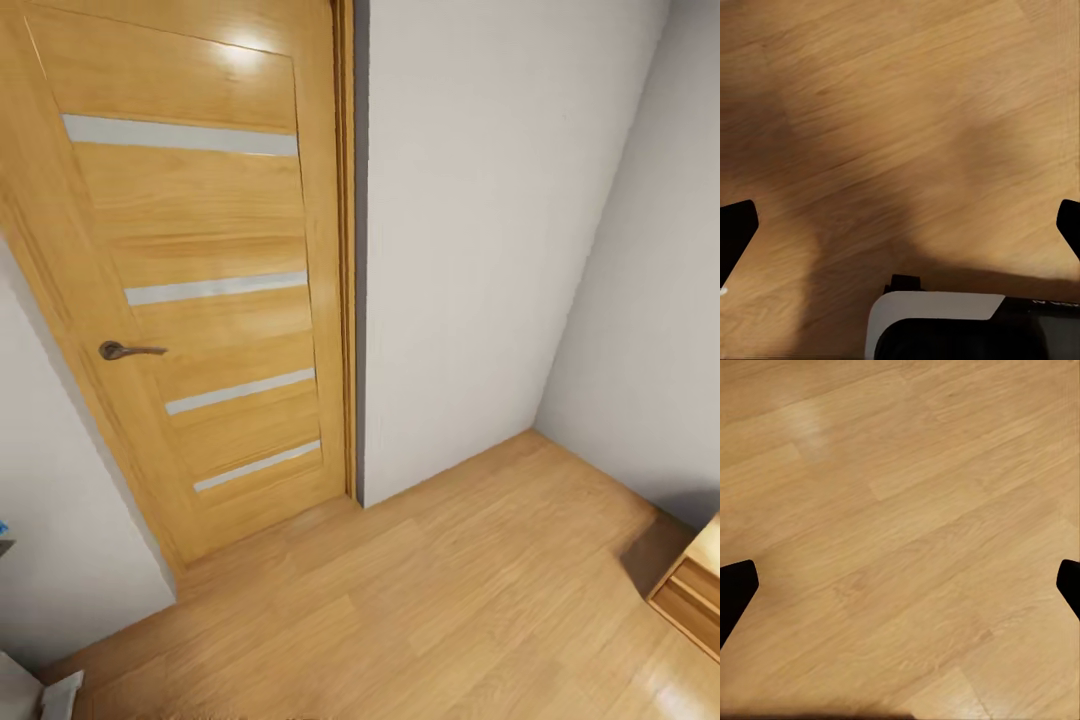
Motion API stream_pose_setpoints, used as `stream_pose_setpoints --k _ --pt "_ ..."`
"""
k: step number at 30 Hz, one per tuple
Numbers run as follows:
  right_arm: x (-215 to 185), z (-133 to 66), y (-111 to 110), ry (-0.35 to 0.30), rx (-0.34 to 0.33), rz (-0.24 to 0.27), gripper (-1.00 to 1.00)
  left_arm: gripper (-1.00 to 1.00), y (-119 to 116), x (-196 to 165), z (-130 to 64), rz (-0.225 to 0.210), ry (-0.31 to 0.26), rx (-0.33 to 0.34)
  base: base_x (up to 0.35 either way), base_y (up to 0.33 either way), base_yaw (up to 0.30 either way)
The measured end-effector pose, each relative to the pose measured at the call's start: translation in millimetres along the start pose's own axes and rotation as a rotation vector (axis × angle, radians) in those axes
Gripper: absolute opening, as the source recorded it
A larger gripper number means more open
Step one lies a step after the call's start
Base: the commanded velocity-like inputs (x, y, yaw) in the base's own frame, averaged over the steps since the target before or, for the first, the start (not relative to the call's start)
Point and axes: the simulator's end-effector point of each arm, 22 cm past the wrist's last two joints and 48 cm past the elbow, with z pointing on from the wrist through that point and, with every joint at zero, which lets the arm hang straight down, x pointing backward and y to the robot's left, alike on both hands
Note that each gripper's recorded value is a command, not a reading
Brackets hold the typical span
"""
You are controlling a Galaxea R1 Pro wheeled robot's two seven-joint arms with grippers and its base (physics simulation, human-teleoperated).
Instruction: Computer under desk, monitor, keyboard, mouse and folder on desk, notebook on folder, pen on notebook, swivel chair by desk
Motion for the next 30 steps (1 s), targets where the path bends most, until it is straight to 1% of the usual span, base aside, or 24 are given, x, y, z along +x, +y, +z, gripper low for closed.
stream_pose_setpoints --k 30 --pt "0.9 -0.2 -1.8 0.003 0.008 0.000 1.00 1.00 1.2 2.3 0.1 0.000 0.011 -0.002 0.000 0.000 0.285"
